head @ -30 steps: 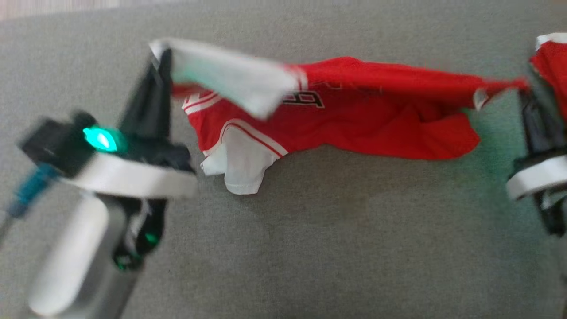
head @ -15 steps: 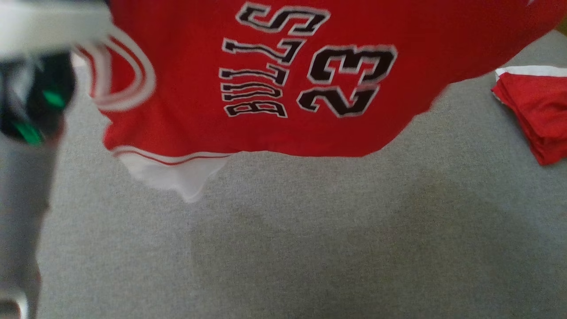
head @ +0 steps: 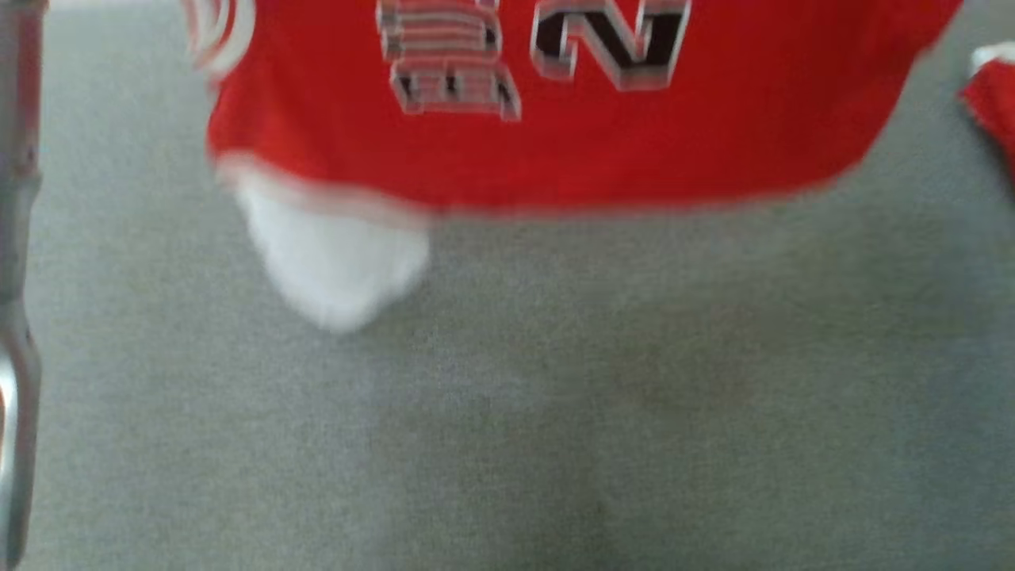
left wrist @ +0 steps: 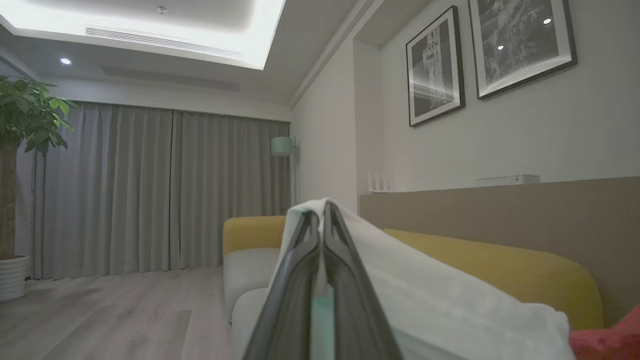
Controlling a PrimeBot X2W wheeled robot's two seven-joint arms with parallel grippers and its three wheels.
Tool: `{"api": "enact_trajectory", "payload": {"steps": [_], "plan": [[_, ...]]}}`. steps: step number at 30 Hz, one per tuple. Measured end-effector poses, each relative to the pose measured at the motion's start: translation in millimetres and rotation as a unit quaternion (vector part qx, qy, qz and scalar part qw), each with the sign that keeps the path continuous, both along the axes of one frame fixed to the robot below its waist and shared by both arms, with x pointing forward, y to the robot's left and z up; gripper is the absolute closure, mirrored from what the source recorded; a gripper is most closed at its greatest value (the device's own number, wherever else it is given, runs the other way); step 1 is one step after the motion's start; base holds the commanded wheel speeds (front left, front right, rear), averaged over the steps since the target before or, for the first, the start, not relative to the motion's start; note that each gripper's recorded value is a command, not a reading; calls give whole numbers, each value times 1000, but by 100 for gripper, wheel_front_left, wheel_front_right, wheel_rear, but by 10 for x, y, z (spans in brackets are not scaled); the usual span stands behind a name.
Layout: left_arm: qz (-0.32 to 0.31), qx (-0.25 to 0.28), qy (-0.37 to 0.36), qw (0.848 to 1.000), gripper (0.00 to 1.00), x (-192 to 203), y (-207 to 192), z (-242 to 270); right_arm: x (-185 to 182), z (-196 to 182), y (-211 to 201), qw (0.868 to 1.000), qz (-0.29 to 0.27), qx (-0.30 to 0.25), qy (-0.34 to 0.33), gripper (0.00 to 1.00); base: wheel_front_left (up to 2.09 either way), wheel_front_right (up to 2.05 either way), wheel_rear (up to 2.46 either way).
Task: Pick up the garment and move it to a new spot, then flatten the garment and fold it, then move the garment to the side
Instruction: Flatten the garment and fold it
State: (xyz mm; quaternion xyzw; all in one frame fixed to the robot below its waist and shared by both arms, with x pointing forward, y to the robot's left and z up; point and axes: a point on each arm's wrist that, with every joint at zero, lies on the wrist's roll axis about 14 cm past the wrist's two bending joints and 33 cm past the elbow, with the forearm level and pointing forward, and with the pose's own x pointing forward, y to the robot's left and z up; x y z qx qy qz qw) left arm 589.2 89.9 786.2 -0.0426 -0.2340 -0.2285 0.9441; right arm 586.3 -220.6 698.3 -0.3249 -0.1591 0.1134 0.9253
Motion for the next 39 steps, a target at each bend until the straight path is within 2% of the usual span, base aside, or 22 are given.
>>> {"api": "enact_trajectory", "payload": {"steps": [8, 13, 17, 21, 27, 33, 39], "plan": [[-10, -11, -26, 1000, 100, 471, -145, -108, 532, 82, -92, 998, -12, -33, -52, 100, 0, 0, 0], [-18, -18, 32, 999, 100, 593, -119, -569, 654, -299, -77, 999, -15, -44, -18, 100, 0, 0, 0], [-32, -31, 101, 994, 100, 451, -79, -1183, 533, -703, -47, 998, -8, -60, 24, 100, 0, 0, 0], [-36, -49, 191, 980, 100, 68, 32, -1997, 261, -1225, -63, 995, -3, -57, 81, 100, 0, 0, 0], [-21, -79, 313, 946, 100, -849, 64, -2893, -322, -1780, -167, 989, -9, -34, 145, 100, 0, 0, 0], [-8, -112, 388, 915, 100, -1618, 45, -3263, -1003, -2207, -212, 980, -19, 2, 199, 100, 0, 0, 0], [7, -146, 423, 894, 100, -2096, 66, -3349, -1636, -2451, -288, 971, -42, 21, 234, 100, 0, 0, 0]]}}
